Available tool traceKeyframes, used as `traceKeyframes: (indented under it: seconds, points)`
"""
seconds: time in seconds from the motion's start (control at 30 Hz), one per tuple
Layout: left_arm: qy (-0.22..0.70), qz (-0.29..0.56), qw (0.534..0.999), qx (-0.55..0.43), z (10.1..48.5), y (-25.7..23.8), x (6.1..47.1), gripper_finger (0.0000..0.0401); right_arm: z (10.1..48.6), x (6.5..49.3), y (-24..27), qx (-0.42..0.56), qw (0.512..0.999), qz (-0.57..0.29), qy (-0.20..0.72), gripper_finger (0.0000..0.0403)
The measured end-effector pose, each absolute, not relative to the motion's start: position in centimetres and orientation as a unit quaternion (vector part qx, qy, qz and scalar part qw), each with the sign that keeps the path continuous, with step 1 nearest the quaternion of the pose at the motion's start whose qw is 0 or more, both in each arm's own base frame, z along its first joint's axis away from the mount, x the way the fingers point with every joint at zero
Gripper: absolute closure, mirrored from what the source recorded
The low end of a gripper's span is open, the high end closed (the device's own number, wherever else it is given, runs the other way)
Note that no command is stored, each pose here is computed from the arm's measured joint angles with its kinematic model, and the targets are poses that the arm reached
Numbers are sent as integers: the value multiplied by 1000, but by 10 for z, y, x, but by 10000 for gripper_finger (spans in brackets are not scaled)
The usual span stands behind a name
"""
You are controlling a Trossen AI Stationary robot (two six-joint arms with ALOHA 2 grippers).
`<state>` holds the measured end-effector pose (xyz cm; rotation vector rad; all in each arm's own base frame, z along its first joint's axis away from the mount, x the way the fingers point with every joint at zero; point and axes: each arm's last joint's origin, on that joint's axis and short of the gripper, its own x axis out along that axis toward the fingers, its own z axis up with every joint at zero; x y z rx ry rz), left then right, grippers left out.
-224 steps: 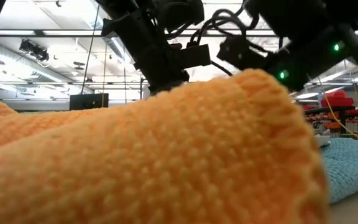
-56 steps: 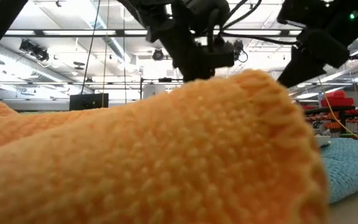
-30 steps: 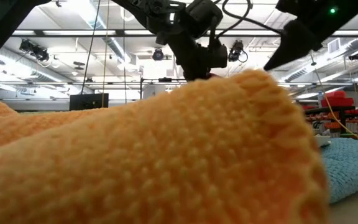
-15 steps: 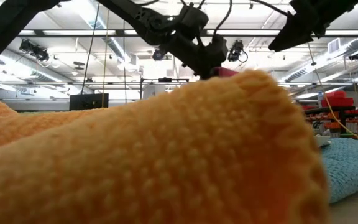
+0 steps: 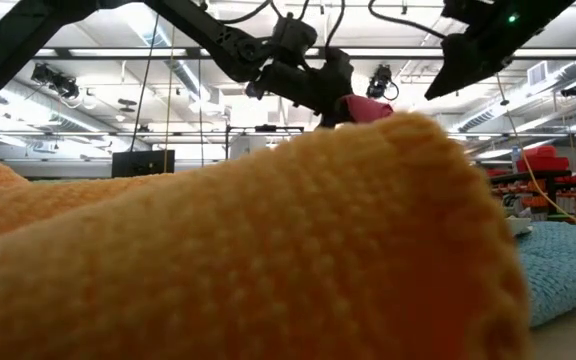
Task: Fold microfiber towels
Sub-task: Put the pink towel into the transparent bin
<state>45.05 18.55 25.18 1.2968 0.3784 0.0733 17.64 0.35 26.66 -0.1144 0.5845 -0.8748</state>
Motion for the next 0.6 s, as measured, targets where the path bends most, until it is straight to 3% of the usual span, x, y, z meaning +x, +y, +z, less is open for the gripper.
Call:
traceKeyframes:
  seconds: [0.27, 0.43, 0.6]
  points:
    - [186, 71, 818, 540, 252, 170, 457, 367, 259, 209, 4, -100, 880, -359, 295, 163]
    - [222, 127, 807, 532, 253, 156, 462, 376, 264, 224, 5, -129, 889, -359, 255, 163]
    - [265, 192, 793, 514, 252, 151, 462, 358, 269, 232, 6, -171, 888, -352, 242, 163]
